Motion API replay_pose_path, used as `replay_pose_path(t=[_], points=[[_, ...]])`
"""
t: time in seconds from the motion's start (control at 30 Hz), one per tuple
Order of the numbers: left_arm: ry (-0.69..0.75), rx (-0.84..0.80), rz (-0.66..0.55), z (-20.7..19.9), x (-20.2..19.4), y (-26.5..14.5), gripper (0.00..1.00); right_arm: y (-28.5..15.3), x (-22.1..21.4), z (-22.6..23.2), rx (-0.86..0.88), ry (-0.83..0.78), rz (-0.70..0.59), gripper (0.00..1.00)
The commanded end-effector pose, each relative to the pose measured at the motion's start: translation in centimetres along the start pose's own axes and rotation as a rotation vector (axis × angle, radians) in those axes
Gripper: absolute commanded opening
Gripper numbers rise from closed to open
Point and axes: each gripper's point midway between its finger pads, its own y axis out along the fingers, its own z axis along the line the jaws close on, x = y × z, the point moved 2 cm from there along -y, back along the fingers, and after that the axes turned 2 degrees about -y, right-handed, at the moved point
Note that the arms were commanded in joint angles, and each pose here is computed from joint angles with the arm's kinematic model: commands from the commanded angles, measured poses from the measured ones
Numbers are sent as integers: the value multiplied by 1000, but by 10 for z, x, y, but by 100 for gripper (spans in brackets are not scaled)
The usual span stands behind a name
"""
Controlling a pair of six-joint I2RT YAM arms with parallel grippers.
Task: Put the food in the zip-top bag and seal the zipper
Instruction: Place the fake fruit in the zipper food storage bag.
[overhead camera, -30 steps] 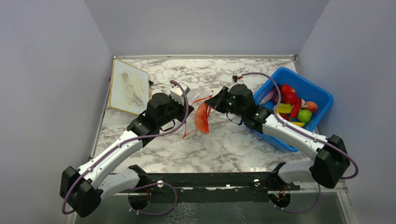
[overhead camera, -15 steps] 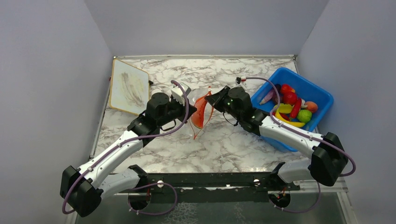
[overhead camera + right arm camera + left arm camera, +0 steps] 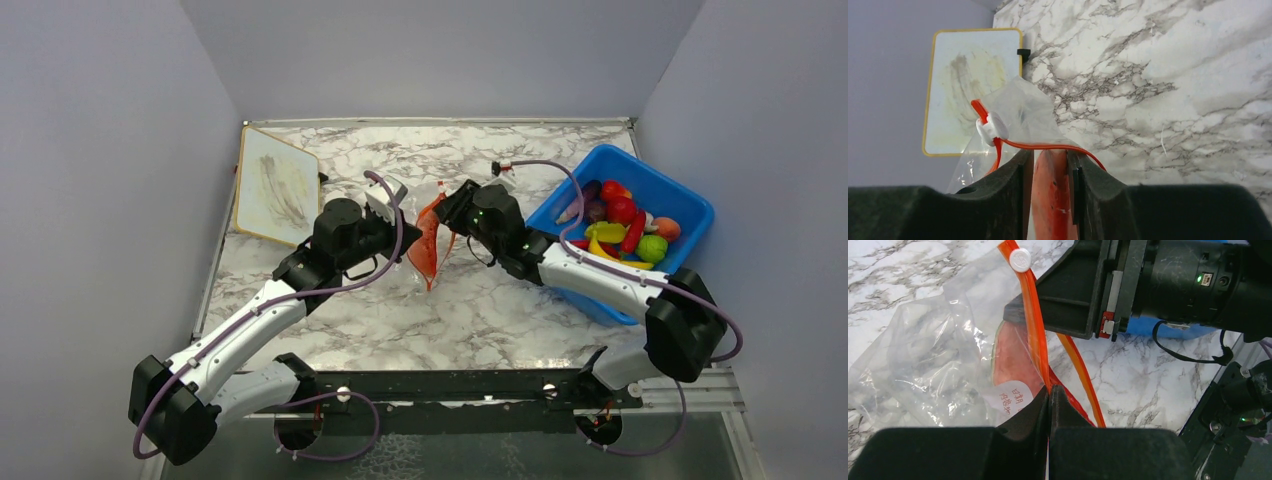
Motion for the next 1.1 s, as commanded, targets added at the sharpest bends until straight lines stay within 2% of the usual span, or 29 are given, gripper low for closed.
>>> replay_pose_path(t=[0.0,0.13,0.37,0.57,0.93,1.07], points=[[-21,75,-29,9,11,-4,0,-2,11,34,77,-184,43,38],[-38,119,-35,14,14,-6,0,-21,15,53,164,-289,105,51],[-26,150,-46,17,21,-10,0,-63,21,52,159,-343,195,51],[-25,161,-57,18,26,-12,0,-83,17,34,71,-358,283,51],[-72,144,-57,15,22,-5,0,-73,-18,21,68,-235,380,54],[-87,191,-50,23,21,-4,0,-72,-17,14,46,-236,344,56]])
